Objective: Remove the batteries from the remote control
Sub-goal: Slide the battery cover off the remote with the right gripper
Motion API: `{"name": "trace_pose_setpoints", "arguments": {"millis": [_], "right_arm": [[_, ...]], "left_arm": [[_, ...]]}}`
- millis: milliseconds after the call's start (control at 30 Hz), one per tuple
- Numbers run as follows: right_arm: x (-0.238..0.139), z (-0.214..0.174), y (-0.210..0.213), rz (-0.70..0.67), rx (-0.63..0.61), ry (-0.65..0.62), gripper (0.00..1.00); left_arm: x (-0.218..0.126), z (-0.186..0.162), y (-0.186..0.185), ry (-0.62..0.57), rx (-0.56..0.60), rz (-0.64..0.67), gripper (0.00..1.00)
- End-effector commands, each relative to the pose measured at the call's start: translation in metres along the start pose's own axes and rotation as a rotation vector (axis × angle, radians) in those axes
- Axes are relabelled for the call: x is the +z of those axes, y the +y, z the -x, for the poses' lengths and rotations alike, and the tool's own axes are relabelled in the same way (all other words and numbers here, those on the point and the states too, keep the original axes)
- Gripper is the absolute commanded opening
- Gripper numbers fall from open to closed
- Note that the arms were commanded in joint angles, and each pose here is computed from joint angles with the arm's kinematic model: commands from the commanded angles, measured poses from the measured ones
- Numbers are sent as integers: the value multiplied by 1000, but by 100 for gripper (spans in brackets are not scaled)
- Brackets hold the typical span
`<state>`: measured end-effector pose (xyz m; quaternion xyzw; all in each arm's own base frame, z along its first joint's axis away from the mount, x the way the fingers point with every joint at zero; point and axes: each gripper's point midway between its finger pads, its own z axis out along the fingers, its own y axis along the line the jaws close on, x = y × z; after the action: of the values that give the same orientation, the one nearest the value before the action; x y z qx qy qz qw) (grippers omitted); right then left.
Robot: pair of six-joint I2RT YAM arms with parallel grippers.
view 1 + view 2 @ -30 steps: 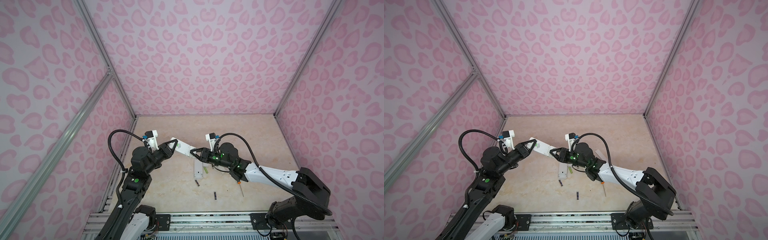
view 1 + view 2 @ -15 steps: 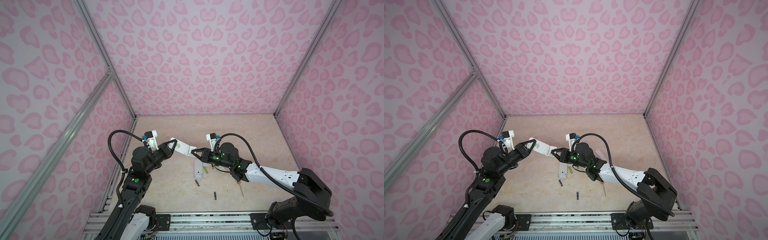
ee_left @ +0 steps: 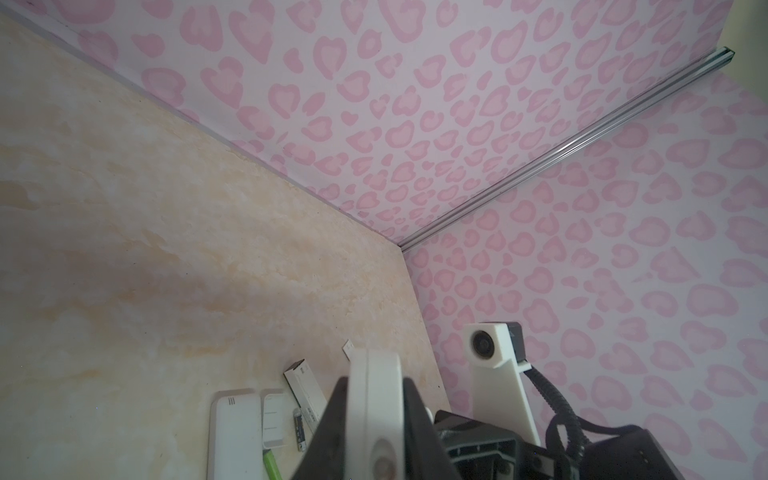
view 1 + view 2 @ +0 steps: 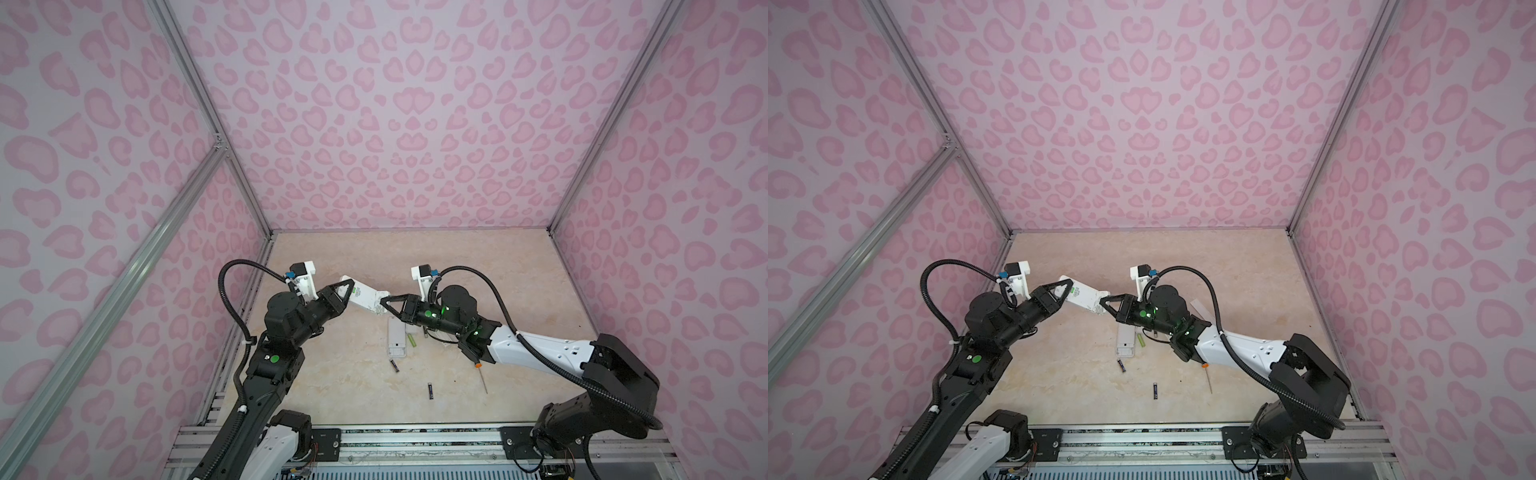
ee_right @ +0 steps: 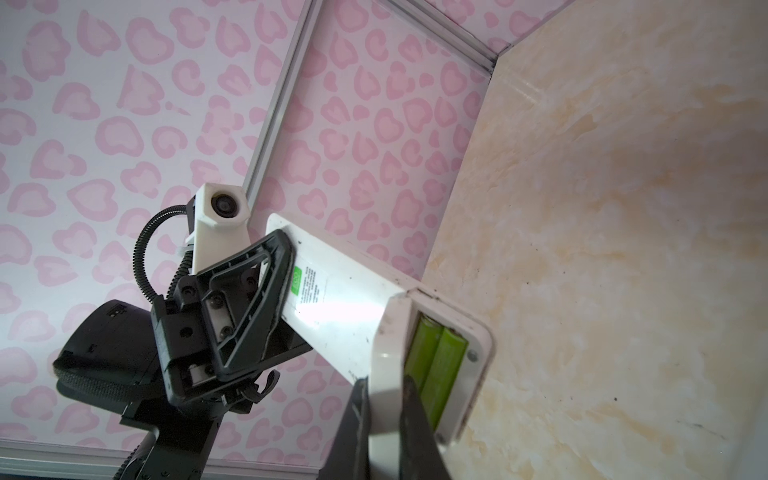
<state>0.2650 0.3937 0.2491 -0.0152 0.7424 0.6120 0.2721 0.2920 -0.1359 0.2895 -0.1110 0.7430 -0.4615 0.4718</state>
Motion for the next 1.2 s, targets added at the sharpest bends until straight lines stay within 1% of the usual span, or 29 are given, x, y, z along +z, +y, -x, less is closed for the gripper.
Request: {"name": "trace_pose_setpoints", "arguments": {"millis": [0,333,500,733,833,1000,1167], "right_arm": [[1,-2,-2,8,7,3,8],[-11,4,3,-6,-32,-25,6],[-18,12,-6,-30,-32,-45,5],[-26,24,-21,-65,-40,-62,5],[-34,34,-41,-124,-56,-74,5],[-50,45,-99,-293,-86,-73,5],[-57,54,-152,-390,-55,-69,6]], "left_arm": [[-1,1,-9,0,-4,-41,4],[3,1,-3,11,-1,-10,3],[5,-4,5,30,-15,16,3],[9,-18,28,75,-30,84,3],[11,-31,45,111,-44,127,3],[19,-63,85,199,-108,199,4],[24,-85,111,272,-152,257,3]]}}
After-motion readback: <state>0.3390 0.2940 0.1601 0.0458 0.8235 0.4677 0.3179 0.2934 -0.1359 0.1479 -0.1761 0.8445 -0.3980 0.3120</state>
